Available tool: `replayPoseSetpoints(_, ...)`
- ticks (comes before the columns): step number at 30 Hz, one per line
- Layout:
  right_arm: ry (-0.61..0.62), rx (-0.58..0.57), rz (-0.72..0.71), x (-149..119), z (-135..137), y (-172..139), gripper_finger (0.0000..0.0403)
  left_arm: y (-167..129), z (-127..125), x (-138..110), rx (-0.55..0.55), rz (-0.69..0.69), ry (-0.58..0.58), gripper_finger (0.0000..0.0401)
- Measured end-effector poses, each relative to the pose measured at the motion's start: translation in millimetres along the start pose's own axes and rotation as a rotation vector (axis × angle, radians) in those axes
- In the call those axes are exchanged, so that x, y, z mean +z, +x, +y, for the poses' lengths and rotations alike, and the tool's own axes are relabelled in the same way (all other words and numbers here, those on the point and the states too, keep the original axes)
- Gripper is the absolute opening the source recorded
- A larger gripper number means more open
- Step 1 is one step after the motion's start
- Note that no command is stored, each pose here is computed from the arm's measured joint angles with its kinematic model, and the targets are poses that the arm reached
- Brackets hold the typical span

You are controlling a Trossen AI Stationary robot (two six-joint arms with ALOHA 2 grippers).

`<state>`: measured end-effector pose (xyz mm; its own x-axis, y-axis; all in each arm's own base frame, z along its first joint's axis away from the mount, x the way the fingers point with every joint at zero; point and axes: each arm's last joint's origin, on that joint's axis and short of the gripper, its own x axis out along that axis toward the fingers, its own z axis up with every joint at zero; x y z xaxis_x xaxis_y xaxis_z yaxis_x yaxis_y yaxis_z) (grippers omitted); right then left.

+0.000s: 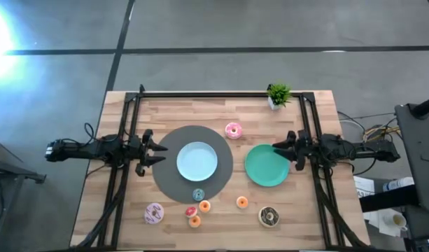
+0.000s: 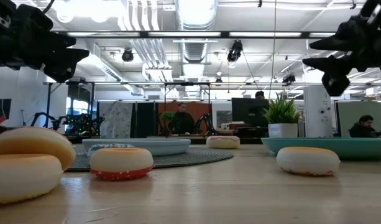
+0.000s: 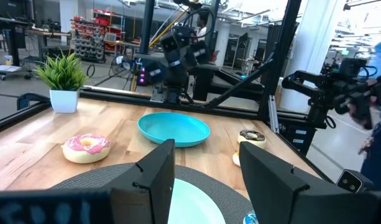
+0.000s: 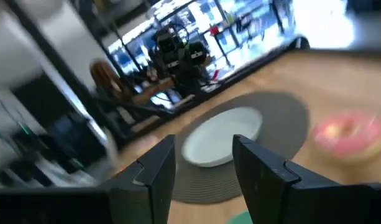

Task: Pick & Place donuts
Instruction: Put the big black donut on the blue and green plate

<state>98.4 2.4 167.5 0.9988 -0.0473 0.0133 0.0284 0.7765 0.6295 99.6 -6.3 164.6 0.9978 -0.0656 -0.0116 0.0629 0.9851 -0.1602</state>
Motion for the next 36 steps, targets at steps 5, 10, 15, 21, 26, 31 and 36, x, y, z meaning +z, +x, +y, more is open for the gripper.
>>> replayPoseSetpoints(5,0.351,-0.002,-0.003,0.1,-0.1,0.0,0.0150,0.0,0.0,0.0,0.000,0.000,0.000,0.0154)
replayPoseSetpoints(10,0.492,-0.025,-0.069,2.9,-0.3,-0.1,0.0150,0.0,0.0,0.0,0.000,0.000,0.000,0.0154)
replayPoseSetpoints(15,0.597,0.013,-0.206,12.5,4.1,-1.2,0.0150,0.0,0.0,0.0,0.000,0.000,0.000,0.0154)
replayPoseSetpoints(21,0.677,0.002,-0.270,15.2,4.1,-0.5,0.0150,0.0,0.0,0.0,0.000,0.000,0.000,0.0154)
replayPoseSetpoints(26,0.762,-0.026,-0.189,9.5,2.6,5.4,0.0151,0.0,0.0,0.0,0.000,0.000,0.000,0.0154)
replayPoseSetpoints(31,0.782,-0.119,-0.036,9.6,10.7,13.9,0.0151,0.0,0.0,0.0,0.000,0.000,0.000,0.0154)
replayPoseSetpoints(36,0.742,-0.318,0.195,13.8,23.0,22.3,0.0151,0.0,0.0,0.0,0.000,0.000,0.000,0.0154)
